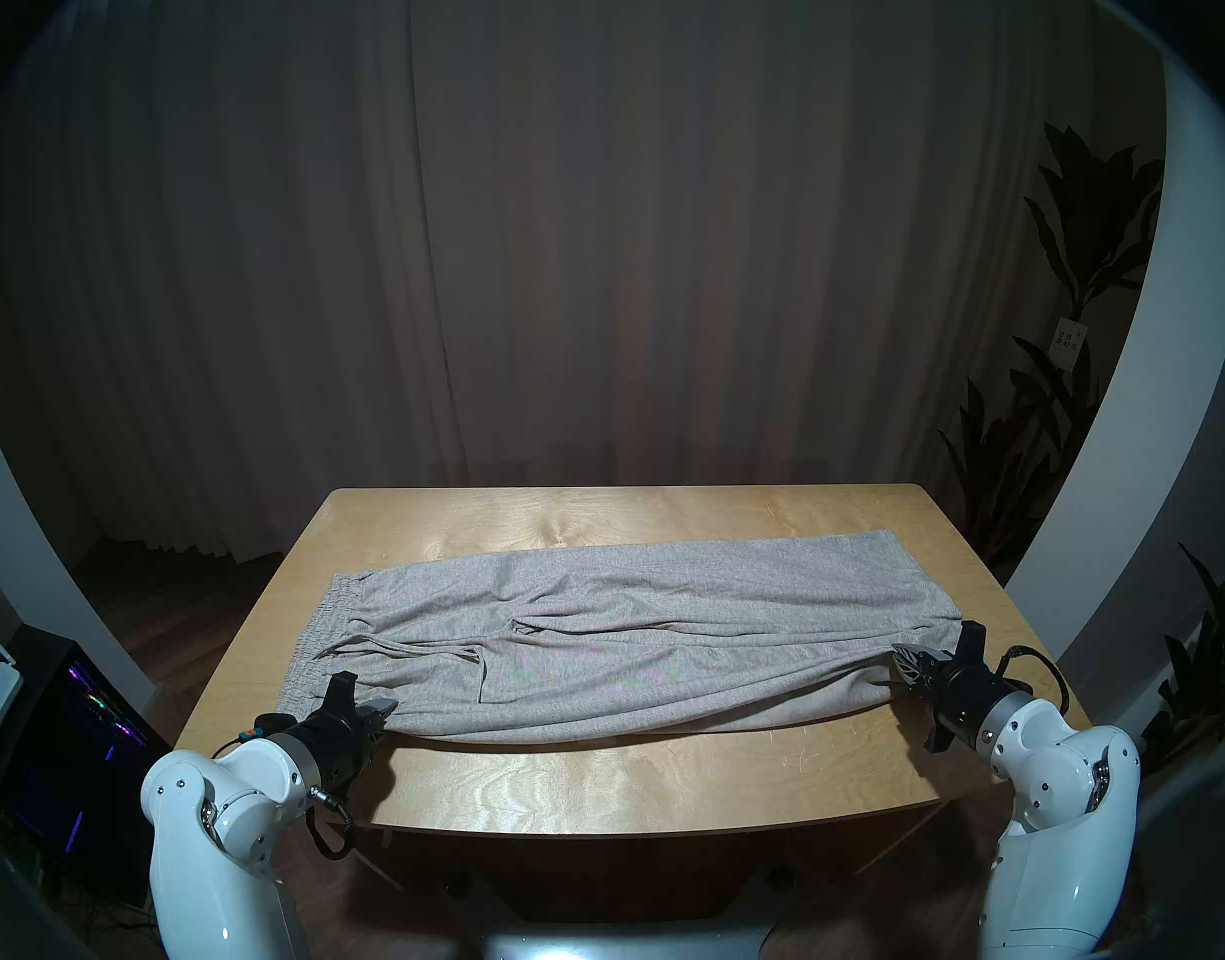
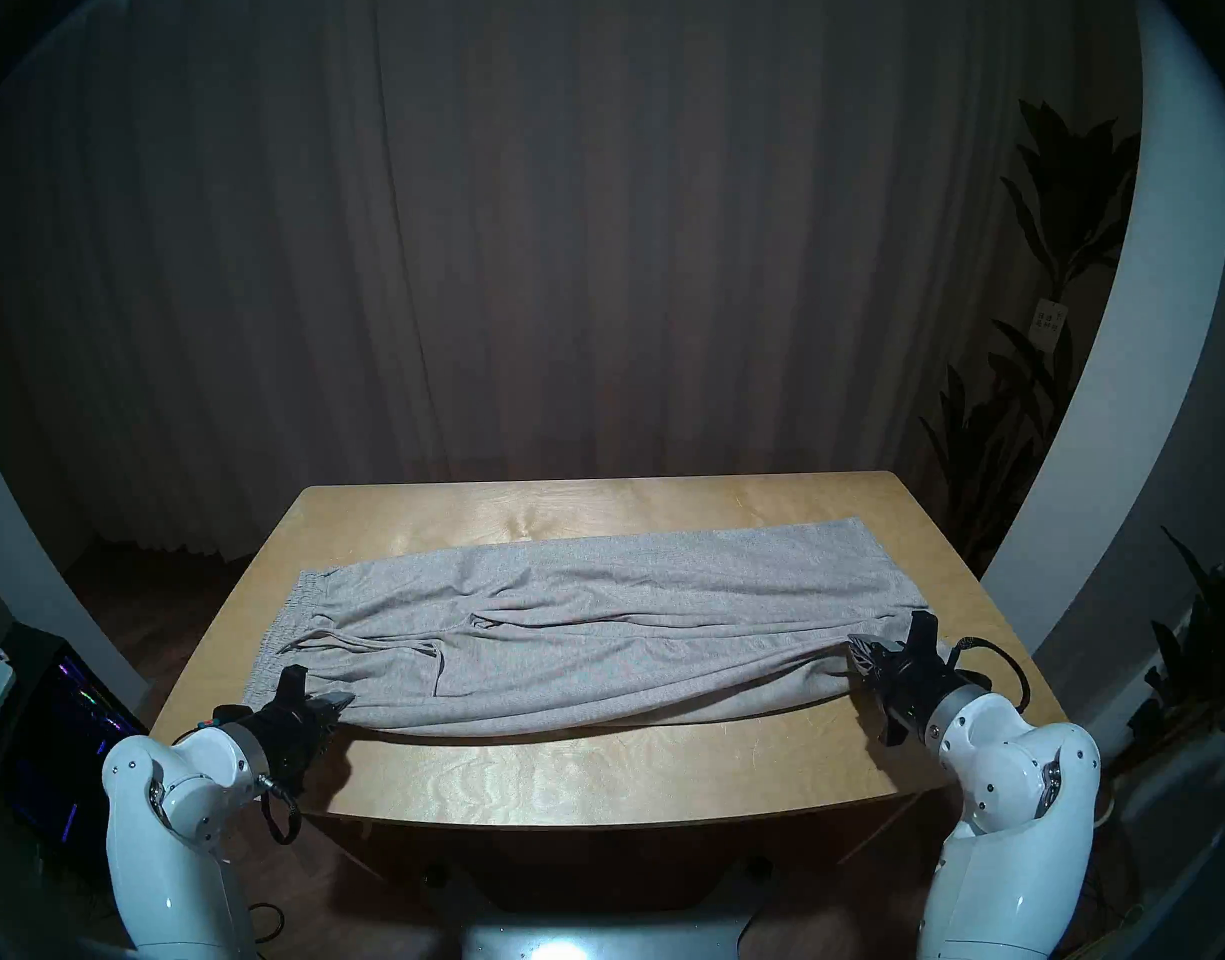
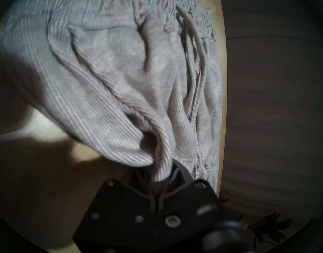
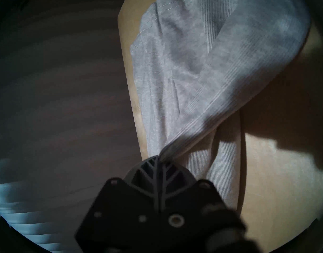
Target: Fold the pants in half lengthwise, then in half again, and set them down flat
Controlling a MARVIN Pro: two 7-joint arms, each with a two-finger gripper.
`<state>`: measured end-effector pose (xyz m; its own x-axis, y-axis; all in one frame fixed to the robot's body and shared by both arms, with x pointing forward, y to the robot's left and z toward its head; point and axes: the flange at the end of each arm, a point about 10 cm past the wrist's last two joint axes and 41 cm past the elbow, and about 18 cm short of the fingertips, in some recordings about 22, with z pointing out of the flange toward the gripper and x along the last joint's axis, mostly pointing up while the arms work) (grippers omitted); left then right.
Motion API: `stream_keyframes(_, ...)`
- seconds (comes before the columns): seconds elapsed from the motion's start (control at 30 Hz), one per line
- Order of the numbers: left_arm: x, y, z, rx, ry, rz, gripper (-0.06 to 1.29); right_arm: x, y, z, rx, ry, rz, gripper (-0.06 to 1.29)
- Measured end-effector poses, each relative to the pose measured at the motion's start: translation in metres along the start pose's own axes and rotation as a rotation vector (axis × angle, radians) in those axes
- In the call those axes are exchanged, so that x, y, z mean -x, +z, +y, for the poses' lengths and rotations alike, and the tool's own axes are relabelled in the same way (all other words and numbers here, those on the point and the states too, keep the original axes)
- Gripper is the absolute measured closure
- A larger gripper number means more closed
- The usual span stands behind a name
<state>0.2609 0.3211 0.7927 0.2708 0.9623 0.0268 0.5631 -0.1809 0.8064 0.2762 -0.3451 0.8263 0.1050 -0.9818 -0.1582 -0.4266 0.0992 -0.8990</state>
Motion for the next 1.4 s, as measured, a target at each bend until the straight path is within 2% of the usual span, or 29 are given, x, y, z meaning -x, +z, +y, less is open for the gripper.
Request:
stream_keyframes(0.33, -0.006, 0.004, 0.026, 0.031, 0.068, -0.002, 1.26, -0.004, 0.013, -0.003, -0.005, -0.022, -0.006, 1.26)
stream_keyframes(0.6, -0.011, 0.009, 0.039, 0.008, 0.136, -0.005, 1.26, -0.008, 0.027, -0.002, -0.004, -0.033, -0.01, 1.26)
stream_keyframes(1.1, -0.046, 0.014, 0.068, -0.007, 0.257, 0.035, 1.26, -0.008, 0.061, -0.011, -0.022, -0.075, -0.034, 1.26)
stream_keyframes(1.23, -0.054, 0.022, 0.077, -0.005, 0.285, 0.028, 1.26, -0.008, 0.072, -0.016, -0.033, -0.083, -0.035, 1.26)
stream_keyframes(1.4, -0.055, 0.032, 0.088, 0.001, 0.317, 0.007, 1.26, -0.008, 0.08, -0.021, -0.047, -0.092, -0.029, 1.26)
